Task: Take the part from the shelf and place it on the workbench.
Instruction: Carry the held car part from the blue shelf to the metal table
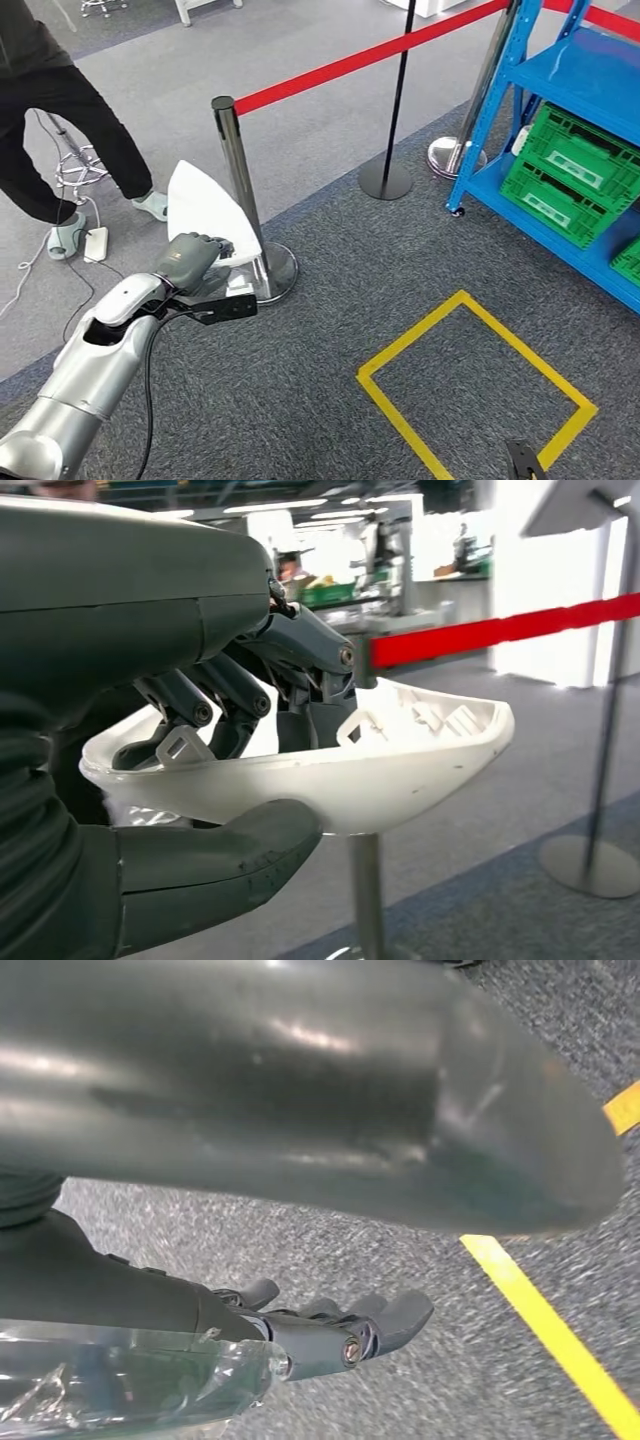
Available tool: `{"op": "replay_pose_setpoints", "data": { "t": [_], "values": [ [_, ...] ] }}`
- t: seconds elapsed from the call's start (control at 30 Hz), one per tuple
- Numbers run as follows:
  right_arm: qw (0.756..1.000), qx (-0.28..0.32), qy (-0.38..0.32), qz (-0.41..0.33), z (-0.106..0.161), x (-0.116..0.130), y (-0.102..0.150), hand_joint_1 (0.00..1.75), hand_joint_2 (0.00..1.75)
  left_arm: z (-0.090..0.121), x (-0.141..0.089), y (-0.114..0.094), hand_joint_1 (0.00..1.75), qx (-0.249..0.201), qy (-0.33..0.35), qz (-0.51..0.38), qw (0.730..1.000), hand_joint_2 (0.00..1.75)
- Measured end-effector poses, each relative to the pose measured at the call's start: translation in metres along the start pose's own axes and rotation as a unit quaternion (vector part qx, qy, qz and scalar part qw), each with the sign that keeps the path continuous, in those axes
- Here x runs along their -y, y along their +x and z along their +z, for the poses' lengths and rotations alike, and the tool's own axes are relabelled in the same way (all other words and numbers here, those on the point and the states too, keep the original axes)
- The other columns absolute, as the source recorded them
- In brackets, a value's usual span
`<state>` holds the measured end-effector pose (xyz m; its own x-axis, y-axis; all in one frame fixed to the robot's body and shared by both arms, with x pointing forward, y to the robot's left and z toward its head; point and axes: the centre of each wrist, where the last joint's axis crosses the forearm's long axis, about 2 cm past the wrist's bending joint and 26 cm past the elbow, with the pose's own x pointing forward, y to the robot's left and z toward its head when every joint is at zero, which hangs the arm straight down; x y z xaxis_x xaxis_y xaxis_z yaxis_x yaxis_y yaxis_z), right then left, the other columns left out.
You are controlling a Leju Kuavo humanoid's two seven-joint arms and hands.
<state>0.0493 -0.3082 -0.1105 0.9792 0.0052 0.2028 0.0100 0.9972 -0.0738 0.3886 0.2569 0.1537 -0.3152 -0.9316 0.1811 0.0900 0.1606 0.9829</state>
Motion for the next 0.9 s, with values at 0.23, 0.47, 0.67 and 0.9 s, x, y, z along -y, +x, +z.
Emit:
{"op": "replay_pose_setpoints", "data": {
  "t": [0.23, 0.47, 0.67, 0.9],
  "values": [
    [1.0, -0.001, 0.002, 0.001, 0.0, -0.0002, -0.0005, 0.0, 0.0, -0.0037, -0.0048, 0.002, 1.75, 0.002, 0.005, -0.004, 1.0, 1.75],
    [1.0, -0.004, 0.006, 0.005, 0.0003, -0.0027, -0.0027, 0.0, 0.0, -0.0024, -0.0019, 0.0016, 1.75, -0.002, 0.001, -0.01, 1.0, 1.75],
    [1.0, -0.003, 0.004, 0.007, 0.0003, -0.003, -0.0026, 0.0, 0.0, -0.0023, -0.0013, 0.0021, 1.75, -0.001, 0.005, -0.012, 1.0, 1.75],
    [1.0, 0.007, 0.0, 0.009, 0.0001, -0.0032, 0.0006, 0.0, 0.0, 0.0006, 0.001, 0.002, 1.75, -0.008, 0.008, -0.012, 1.0, 1.75]
  ]
}}
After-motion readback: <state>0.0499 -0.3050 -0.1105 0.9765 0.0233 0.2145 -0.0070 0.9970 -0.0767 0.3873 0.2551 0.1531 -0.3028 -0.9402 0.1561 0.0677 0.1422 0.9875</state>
